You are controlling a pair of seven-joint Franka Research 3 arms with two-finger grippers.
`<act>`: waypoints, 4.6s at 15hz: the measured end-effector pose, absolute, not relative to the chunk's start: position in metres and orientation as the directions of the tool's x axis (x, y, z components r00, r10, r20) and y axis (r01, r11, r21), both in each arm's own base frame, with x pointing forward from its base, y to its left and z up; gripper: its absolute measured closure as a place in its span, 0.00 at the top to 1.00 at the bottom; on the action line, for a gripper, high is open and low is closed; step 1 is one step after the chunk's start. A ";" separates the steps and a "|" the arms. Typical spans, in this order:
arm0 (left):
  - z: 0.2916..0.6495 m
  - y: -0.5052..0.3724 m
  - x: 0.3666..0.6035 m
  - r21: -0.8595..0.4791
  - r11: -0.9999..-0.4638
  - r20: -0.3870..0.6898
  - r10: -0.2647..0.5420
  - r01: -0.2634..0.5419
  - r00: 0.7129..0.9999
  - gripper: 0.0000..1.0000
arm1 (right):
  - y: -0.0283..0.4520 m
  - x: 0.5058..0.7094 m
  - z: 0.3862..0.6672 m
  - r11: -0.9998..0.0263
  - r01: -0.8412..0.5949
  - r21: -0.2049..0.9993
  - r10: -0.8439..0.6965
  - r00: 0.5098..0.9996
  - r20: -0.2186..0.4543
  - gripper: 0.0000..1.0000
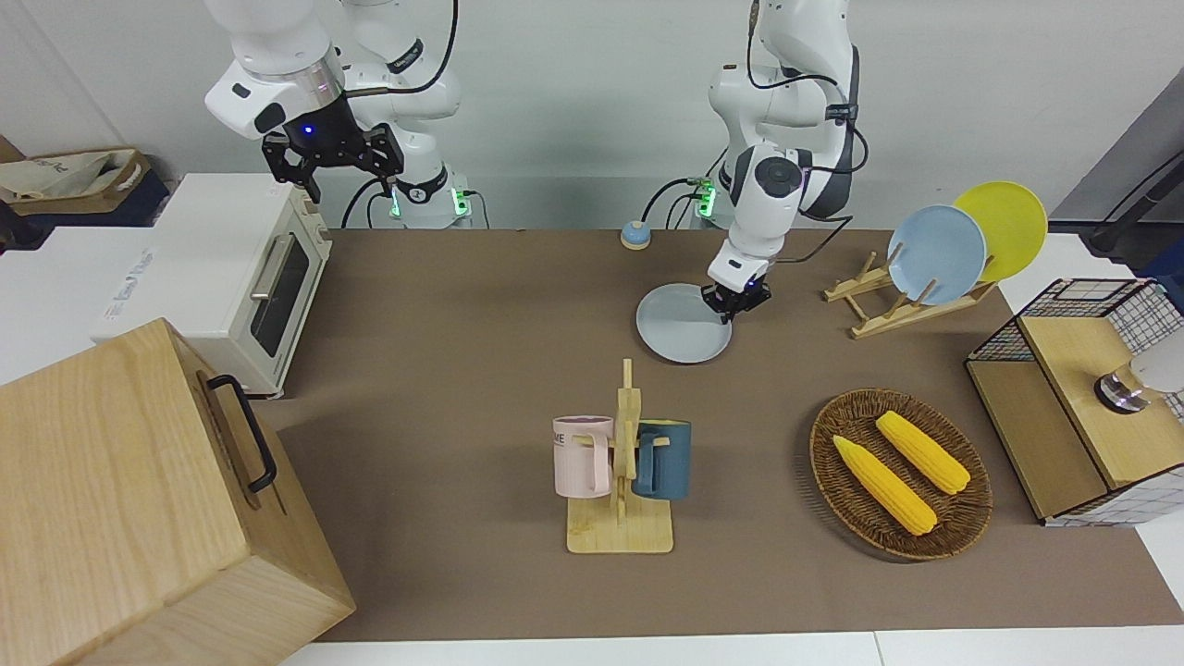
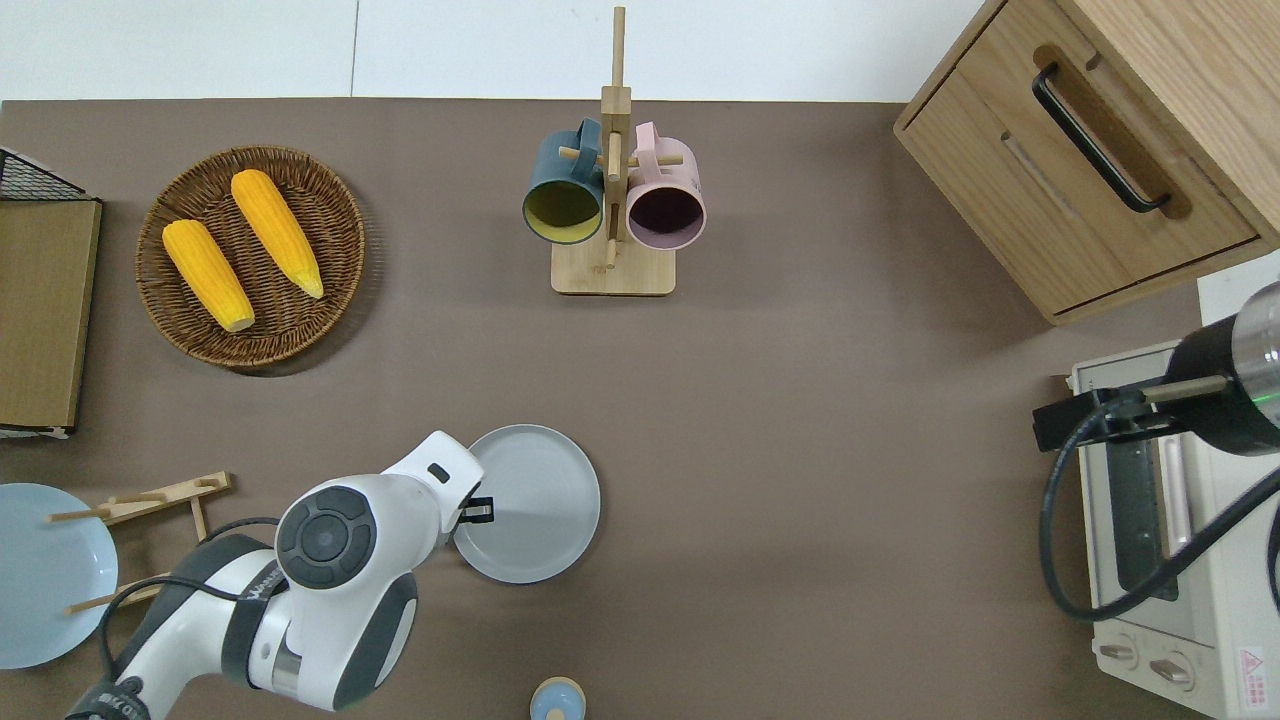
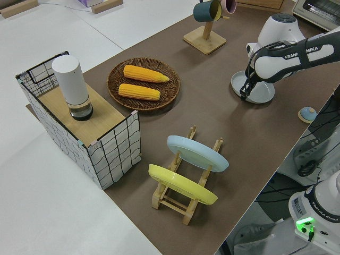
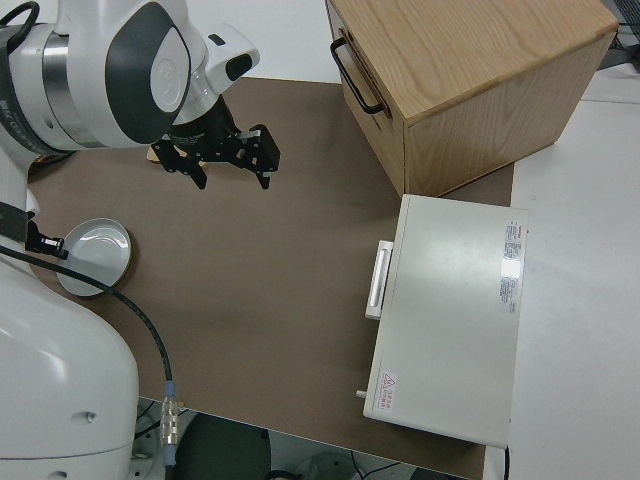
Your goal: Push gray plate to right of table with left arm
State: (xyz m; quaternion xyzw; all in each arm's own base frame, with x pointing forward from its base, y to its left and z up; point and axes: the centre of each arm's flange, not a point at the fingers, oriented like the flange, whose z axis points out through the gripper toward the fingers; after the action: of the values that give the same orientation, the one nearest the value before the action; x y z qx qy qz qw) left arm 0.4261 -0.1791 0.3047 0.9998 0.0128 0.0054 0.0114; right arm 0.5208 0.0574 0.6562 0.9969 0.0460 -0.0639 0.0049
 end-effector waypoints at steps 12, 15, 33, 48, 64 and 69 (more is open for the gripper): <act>0.302 -0.294 0.415 0.059 -0.995 0.033 0.089 0.087 0.995 0.01 | 0.057 0.521 0.656 -0.996 0.092 0.004 0.091 0.988 -0.128 0.99; 0.301 -0.318 0.418 0.071 -0.992 0.033 0.109 0.107 0.993 0.01 | 0.057 0.521 0.656 -0.996 0.092 0.004 0.091 0.988 -0.128 0.99; 0.300 -0.455 0.403 0.171 -0.967 0.011 0.192 0.187 0.981 0.01 | 0.057 0.521 0.656 -0.996 0.092 0.004 0.091 0.988 -0.128 0.99; 0.295 -0.490 0.407 0.196 -0.962 0.006 0.196 0.191 0.981 0.53 | 0.057 0.521 0.656 -0.996 0.092 0.004 0.091 0.988 -0.128 0.99; 0.339 -0.415 0.461 0.067 -0.986 -0.036 0.148 0.150 0.988 1.00 | 0.057 0.521 0.656 -0.996 0.092 0.004 0.091 0.988 -0.128 0.99; 0.352 -0.386 0.470 0.039 -0.993 -0.054 0.105 0.108 0.993 1.00 | 0.057 0.521 0.656 -0.996 0.092 0.004 0.091 0.988 -0.128 0.99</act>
State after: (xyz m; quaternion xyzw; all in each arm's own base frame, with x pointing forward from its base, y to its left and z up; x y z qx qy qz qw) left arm 0.4701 -0.3858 0.3519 0.9980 0.0533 -0.0258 0.0211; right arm 0.5208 0.0574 0.6562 0.9969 0.0460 -0.0639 0.0049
